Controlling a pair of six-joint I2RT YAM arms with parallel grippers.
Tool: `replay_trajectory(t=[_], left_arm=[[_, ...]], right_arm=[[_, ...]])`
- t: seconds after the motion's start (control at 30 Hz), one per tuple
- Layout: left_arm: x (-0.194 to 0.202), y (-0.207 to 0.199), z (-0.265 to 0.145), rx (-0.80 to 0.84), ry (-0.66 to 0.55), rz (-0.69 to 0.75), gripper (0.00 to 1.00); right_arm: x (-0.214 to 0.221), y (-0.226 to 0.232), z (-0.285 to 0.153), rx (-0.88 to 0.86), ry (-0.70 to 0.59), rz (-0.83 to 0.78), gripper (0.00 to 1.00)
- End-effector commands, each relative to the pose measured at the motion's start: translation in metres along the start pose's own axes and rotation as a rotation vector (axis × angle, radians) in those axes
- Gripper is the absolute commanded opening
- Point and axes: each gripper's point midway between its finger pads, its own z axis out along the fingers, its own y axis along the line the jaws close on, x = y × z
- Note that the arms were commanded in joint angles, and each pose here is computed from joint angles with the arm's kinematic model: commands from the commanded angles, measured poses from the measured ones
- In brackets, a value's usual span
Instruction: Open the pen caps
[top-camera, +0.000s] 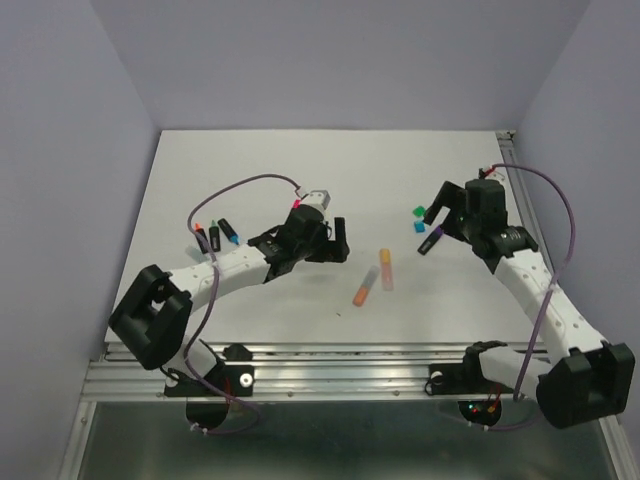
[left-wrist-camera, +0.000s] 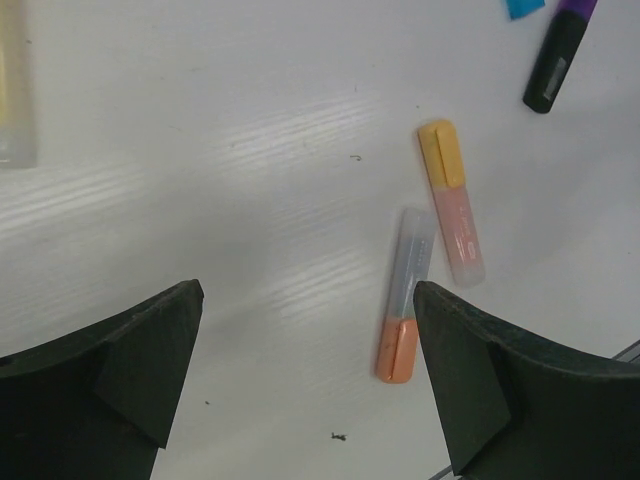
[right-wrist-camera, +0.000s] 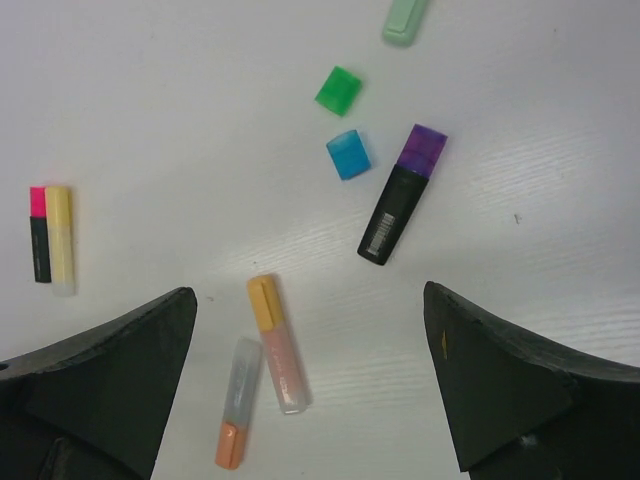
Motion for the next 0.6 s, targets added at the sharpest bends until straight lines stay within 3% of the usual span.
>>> replay_trajectory(t=[0.0,0.03,0.07,0.17,0.3,0.57], left_arm=[[0.014,-0.028,0.02,-0.024,0.04,0.025,0.99],[0.007,-0.045,0.024,-0.006,0.027,0.031,0.99],[0.03,-0.04,0.034,-0.07,0.093,0.055,0.99],[0.04,-0.05,0.052,-0.113,0.129,0.086,0.99],[0.052,-0.077,0.062,-0.065,0.158,0.122,0.99],[0.078,-0.072,0.075,-0.11,0.225,0.158,0.9]], right_arm=[[0.021,-0.013,-0.021,-0.04,0.004,-0.016,1.0],[0.031,-0.021,-0.027,-0.042,0.0,-0.028,1.0],[0.034,-0.025,-0.03,-0.041,-0.004,-0.033,1.0],[0.034,-0.028,-0.04,-0.053,-0.034,-0.018,1.0],[0.031,-0.026,-0.041,-0.064,-0.052,-0.017,1.0],[0.04,-0.031,-0.031,-0.034,-0.021,-0.008,1.0]])
